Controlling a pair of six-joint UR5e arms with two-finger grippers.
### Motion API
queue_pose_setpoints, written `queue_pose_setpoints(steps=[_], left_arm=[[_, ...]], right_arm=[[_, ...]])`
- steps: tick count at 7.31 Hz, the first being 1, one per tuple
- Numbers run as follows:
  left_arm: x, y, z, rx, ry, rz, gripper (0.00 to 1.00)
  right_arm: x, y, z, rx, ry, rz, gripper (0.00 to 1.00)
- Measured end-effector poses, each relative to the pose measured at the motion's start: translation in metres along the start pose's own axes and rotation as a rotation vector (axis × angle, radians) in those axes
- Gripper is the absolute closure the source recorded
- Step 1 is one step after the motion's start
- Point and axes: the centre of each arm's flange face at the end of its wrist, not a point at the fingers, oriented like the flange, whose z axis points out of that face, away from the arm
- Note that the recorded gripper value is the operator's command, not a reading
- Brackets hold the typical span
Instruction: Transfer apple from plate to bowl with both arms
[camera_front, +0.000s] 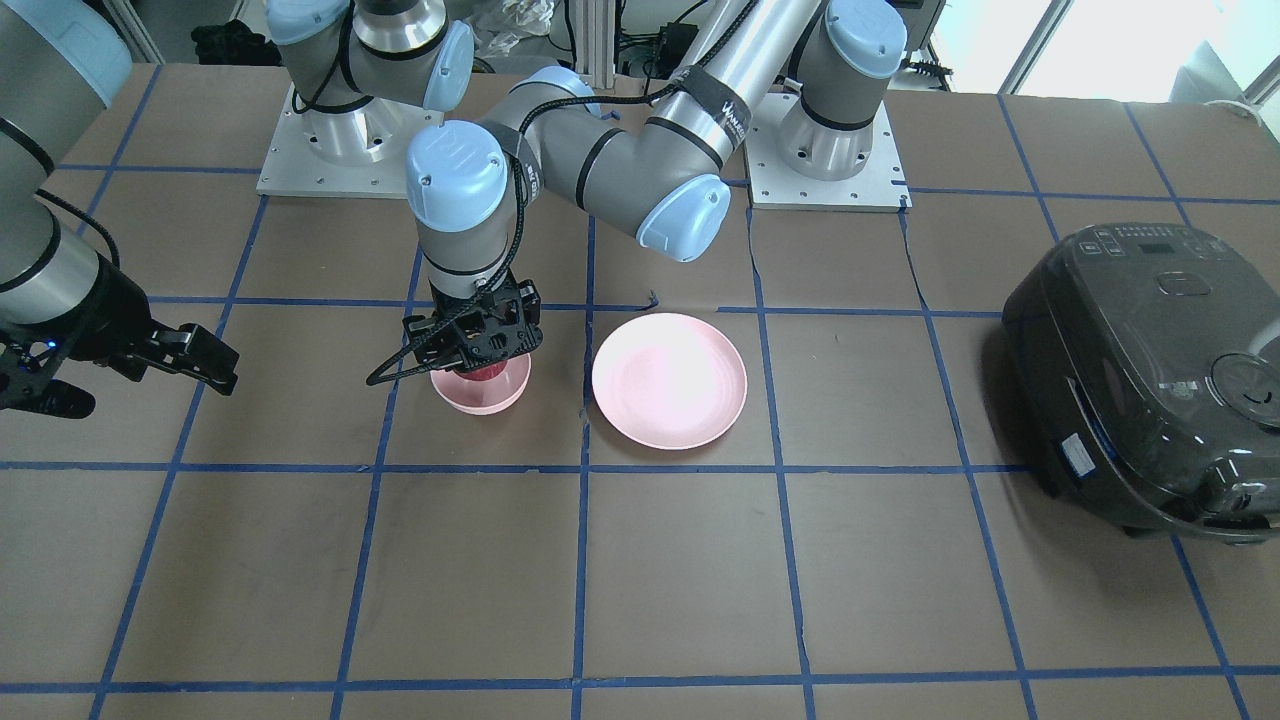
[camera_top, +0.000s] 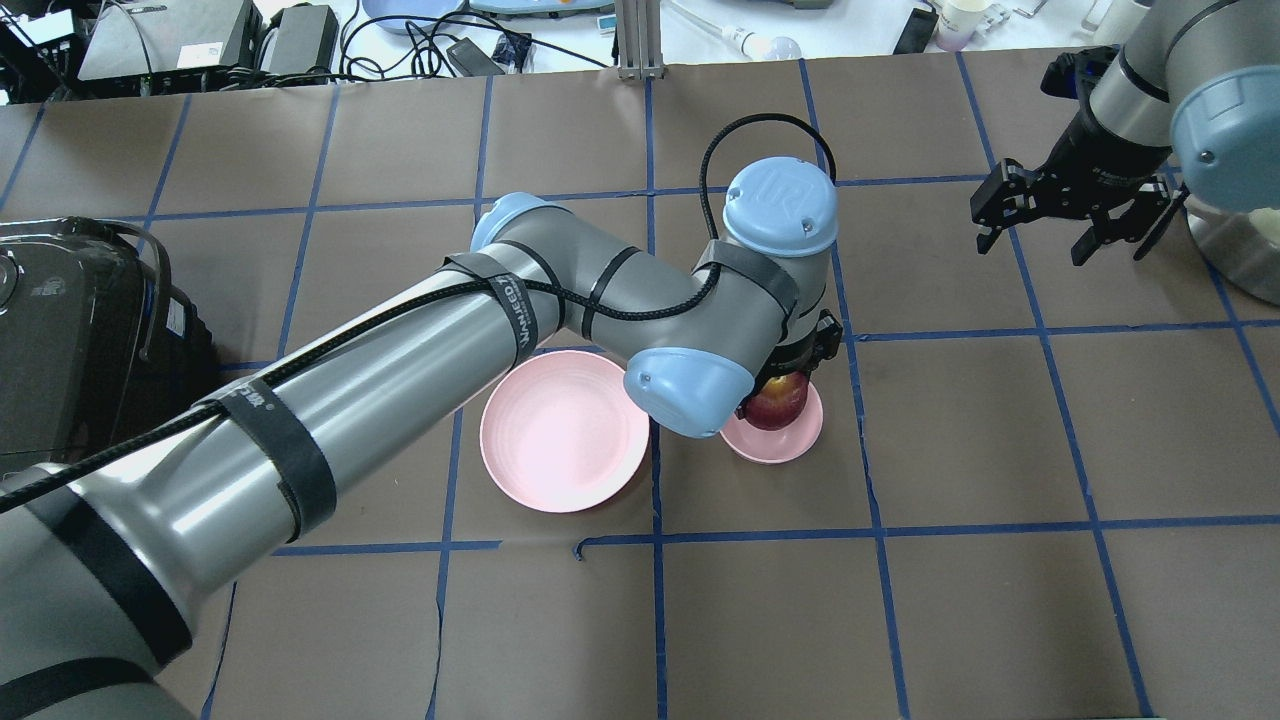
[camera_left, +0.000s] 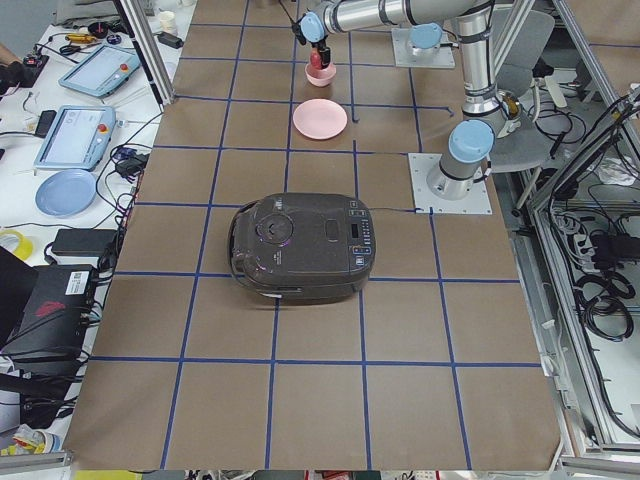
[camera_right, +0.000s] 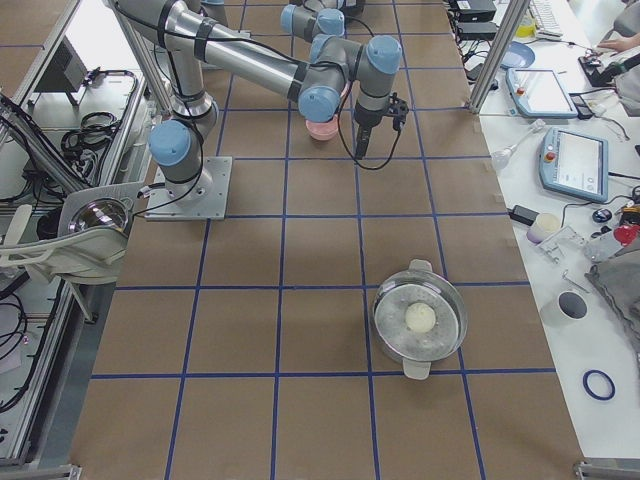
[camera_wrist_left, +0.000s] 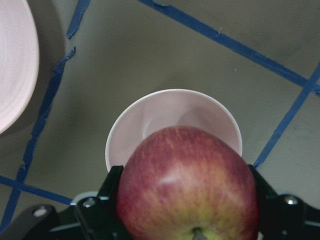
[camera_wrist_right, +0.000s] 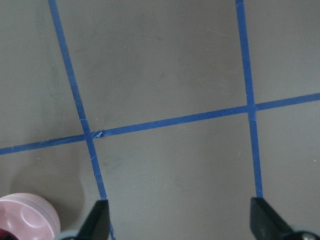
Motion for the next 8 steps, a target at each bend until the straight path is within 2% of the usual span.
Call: queue_pose_setpoints(steps=[4,5,6,8], left_arm=[[0.001,-0.001,0.018,-0.016,-0.028,-0.007,1.00],[0.000,-0.001,0.022,-0.020,-0.037,-0.007,0.83],[-0.001,-0.001,0.024,-0.024,-0.042,-0.006,0.01],[0.000,-0.001,0.023,-0.021,-0.035,-0.003,0.00]], right_arm=[[-0.001,0.004,-0.010,0.020,0.000,-0.001,0.00],[-0.001,0.004,-0.011,0.022,0.000,-0.001,0.00],[-0.001,0.004,-0.012,0.024,0.001,-0.001,0.00],[-0.001,0.003,-0.014,0.030,0.001,-0.001,0.00]])
